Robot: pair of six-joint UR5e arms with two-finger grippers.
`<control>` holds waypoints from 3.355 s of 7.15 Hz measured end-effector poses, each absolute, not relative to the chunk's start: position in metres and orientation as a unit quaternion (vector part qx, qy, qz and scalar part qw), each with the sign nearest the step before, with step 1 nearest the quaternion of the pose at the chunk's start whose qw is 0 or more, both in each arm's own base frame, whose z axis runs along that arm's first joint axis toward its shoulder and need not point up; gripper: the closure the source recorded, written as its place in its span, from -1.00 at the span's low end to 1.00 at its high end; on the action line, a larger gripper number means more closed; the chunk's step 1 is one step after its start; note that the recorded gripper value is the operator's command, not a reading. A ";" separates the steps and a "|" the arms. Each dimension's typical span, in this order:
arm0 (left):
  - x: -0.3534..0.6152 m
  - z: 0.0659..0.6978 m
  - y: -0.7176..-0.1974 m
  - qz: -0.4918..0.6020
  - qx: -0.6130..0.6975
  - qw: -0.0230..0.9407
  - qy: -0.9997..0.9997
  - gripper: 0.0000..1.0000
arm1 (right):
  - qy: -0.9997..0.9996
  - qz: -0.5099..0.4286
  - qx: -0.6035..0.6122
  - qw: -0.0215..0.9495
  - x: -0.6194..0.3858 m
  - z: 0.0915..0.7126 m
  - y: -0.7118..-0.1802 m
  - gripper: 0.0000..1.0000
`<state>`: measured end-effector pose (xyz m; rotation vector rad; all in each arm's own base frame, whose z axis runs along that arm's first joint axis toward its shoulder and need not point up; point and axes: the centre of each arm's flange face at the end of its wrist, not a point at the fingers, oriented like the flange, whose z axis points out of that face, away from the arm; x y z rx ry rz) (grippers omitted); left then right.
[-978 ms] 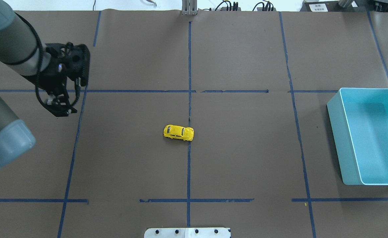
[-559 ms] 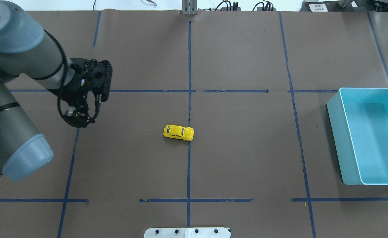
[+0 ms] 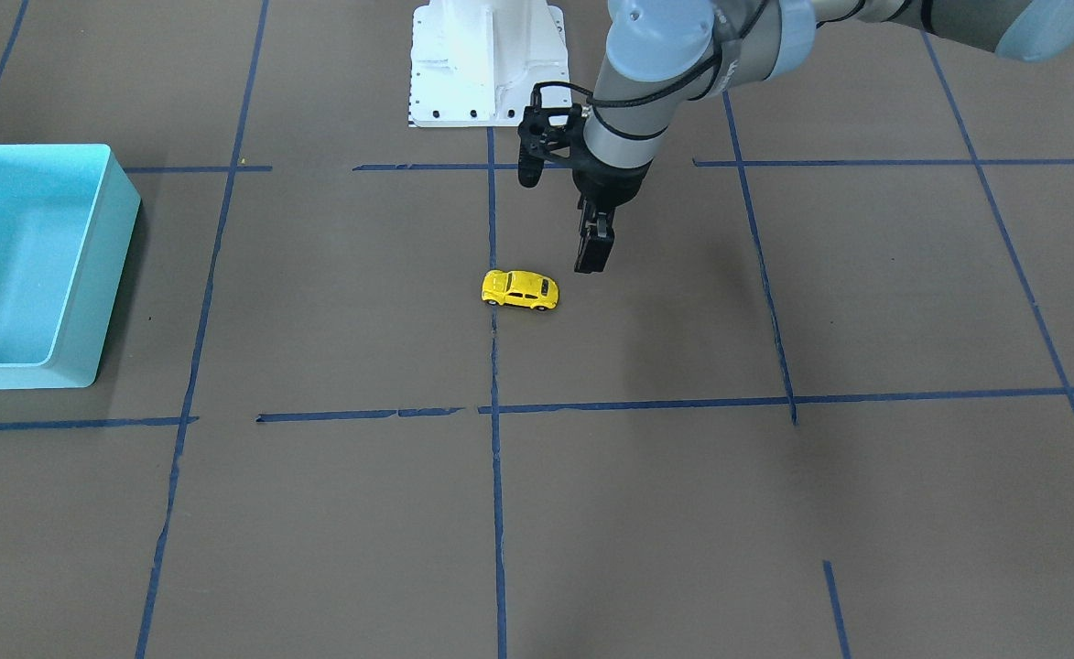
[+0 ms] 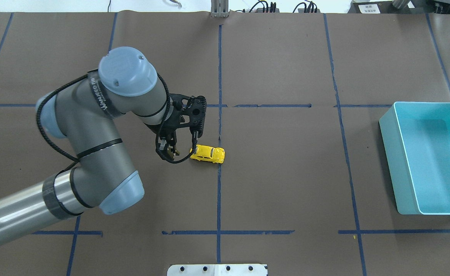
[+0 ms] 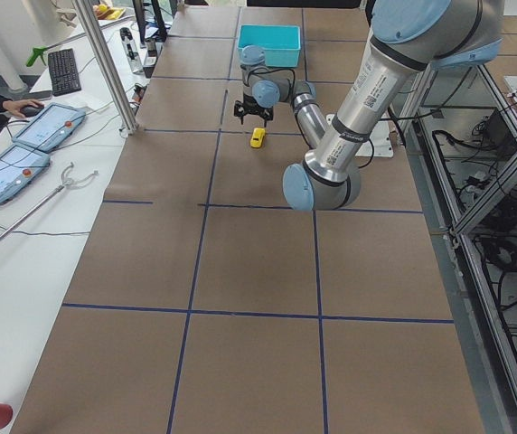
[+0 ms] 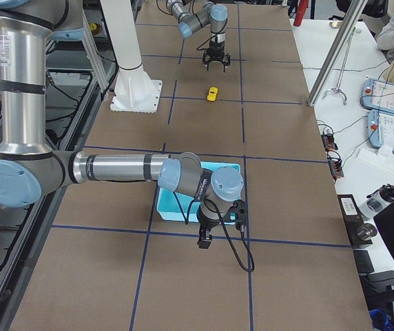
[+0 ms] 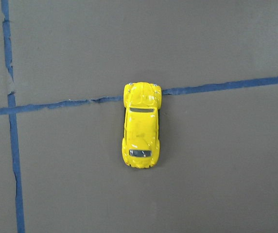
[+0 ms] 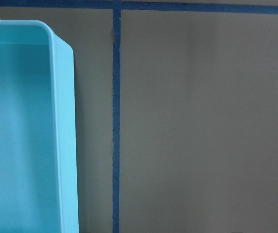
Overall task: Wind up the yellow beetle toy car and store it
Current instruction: 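Lower the left gripper and close it on the yellow car, then drag the held car backward along the table with the left gripper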
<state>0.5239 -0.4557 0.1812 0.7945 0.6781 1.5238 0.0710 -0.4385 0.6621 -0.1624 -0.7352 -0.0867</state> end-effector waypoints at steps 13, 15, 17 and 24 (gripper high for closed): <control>0.635 0.192 -0.430 0.686 0.314 0.606 0.252 -0.86 | -0.359 -0.066 -0.059 0.929 0.071 0.661 -0.441 -0.99; 0.638 0.197 -0.427 0.688 0.317 0.605 0.244 -0.13 | -0.357 -0.077 -0.019 0.931 0.071 0.668 -0.445 -0.99; 0.637 0.197 -0.428 0.697 0.321 0.596 0.238 0.78 | -0.358 -0.071 -0.009 0.931 0.071 0.669 -0.458 -0.99; 0.605 0.200 -0.458 0.661 0.394 0.585 0.256 1.00 | -0.358 -0.058 -0.011 0.932 0.071 0.669 -0.459 -0.99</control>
